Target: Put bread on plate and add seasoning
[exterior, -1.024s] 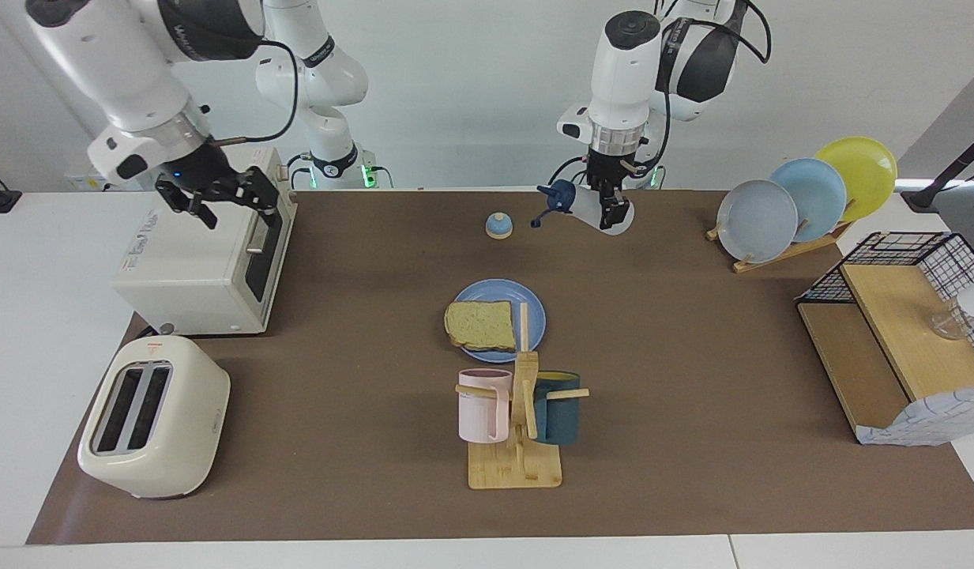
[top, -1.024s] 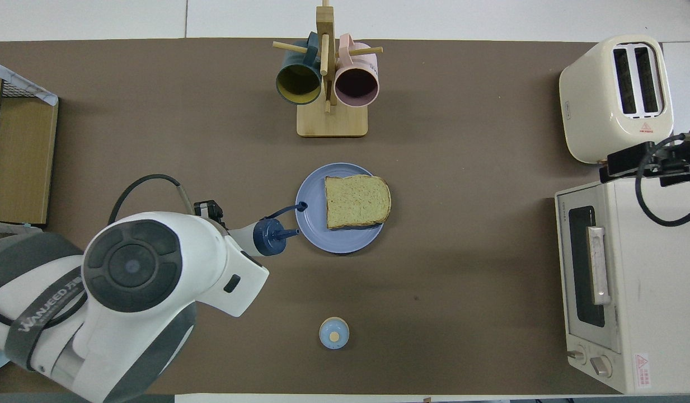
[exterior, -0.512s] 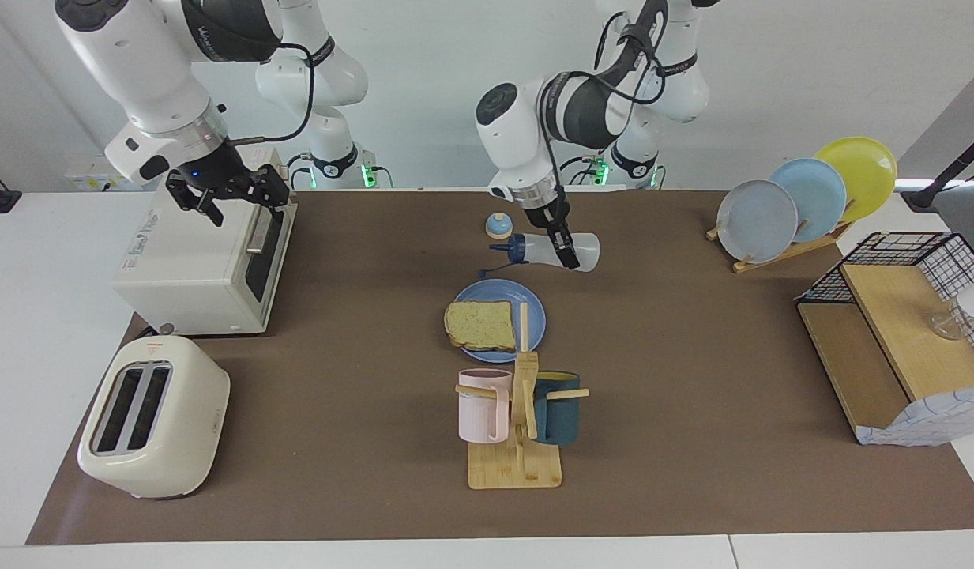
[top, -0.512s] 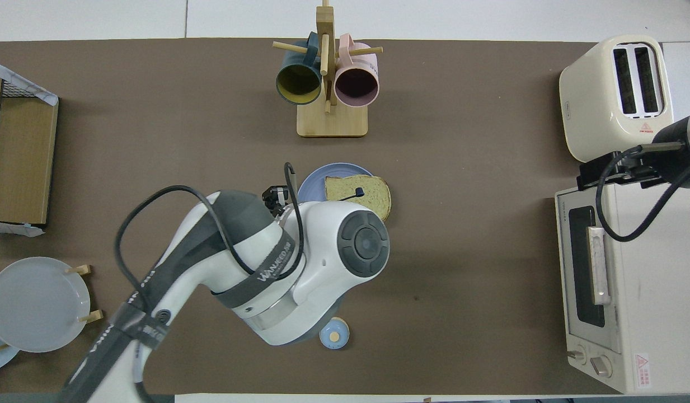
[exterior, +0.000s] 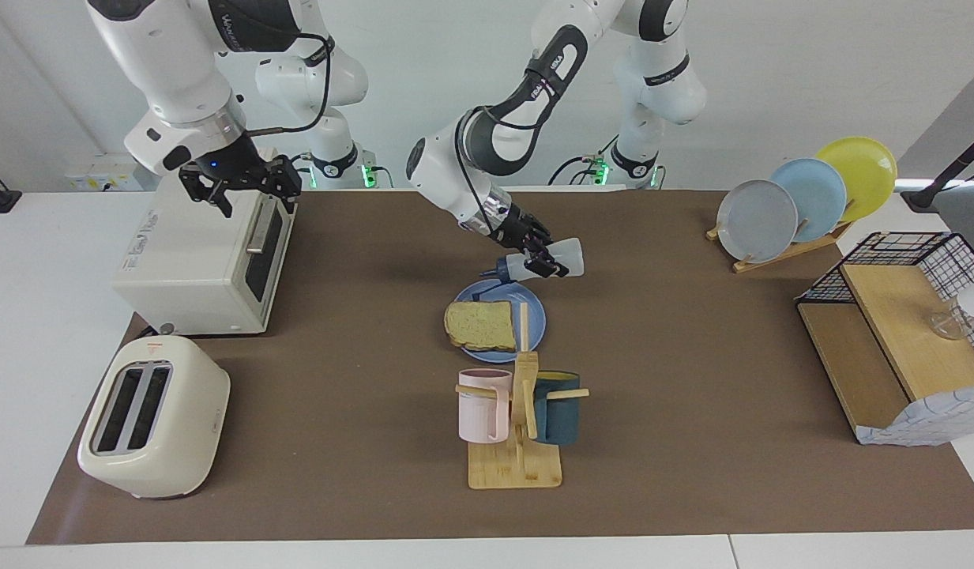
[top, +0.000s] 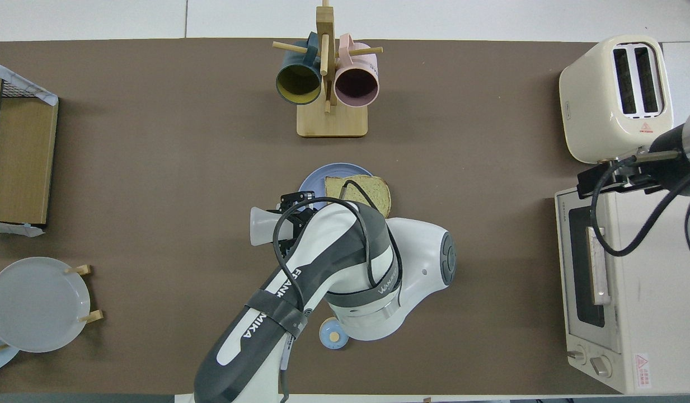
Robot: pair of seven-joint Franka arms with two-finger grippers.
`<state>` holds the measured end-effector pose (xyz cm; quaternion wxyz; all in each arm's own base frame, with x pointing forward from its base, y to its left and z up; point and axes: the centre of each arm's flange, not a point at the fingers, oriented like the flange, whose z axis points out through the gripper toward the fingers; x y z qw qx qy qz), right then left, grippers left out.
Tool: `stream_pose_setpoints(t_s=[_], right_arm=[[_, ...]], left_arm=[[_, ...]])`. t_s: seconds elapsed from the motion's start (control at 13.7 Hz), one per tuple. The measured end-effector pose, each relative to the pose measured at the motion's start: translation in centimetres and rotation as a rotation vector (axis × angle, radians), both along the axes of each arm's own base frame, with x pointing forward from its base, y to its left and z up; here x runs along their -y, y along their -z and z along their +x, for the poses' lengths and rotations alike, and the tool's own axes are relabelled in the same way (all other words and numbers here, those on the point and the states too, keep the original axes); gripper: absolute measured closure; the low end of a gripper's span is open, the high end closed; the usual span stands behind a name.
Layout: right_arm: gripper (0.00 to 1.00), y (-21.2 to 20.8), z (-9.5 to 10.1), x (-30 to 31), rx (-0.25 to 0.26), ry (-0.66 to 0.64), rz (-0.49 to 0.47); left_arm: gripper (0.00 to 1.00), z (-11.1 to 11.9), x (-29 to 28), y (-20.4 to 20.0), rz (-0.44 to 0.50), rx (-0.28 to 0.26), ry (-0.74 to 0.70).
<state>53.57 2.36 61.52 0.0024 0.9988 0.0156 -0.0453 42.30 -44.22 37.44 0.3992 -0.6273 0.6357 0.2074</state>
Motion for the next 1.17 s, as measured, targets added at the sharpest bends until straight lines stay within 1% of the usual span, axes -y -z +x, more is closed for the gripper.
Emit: stream_pose_setpoints(t_s=[0.15,0.29,0.37,0.51,0.59,0.66,0.8,0.95,1.17], right_arm=[[0.0,-0.4,0.3,1.0,0.032,0.018,0.002],[0.0,-0.2,0.4,1.6,0.035,0.03,0.002],[0.0,0.0,0.4,2.5,0.031,0.046,0.002],[0.0,0.3,0.4,4.2,0.025,0.077,0.004],[0.0,0.3,0.4,4.4,0.027,0.08,0.004],[0.0,0.2,0.4,4.5,0.029,0.081,0.004],[0.0,0.2,0.4,4.6,0.03,0.082,0.004],[0.0,0.2,0.4,4.2,0.031,0.076,0.004],[0.0,0.2,0.4,4.1,0.03,0.073,0.004]], left_arm=[[0.48,0.3,-0.6,0.1,0.073,0.024,0.002],[0.48,0.3,-0.6,2.9,0.179,0.028,0.004],[0.48,0.5,-0.4,4.3,0.241,0.04,0.004],[0.48,1.3,-0.5,5.6,0.421,0.113,0.005],[0.48,1.6,-0.4,5.6,0.481,0.154,0.013],[0.48,1.9,-0.1,5.2,0.509,0.189,0.022],[0.48,2.5,0.2,4.1,0.524,0.233,0.031],[0.48,2.4,0.7,3.6,0.528,0.256,0.045],[0.48,1.2,2.1,3.6,0.523,0.269,0.081]])
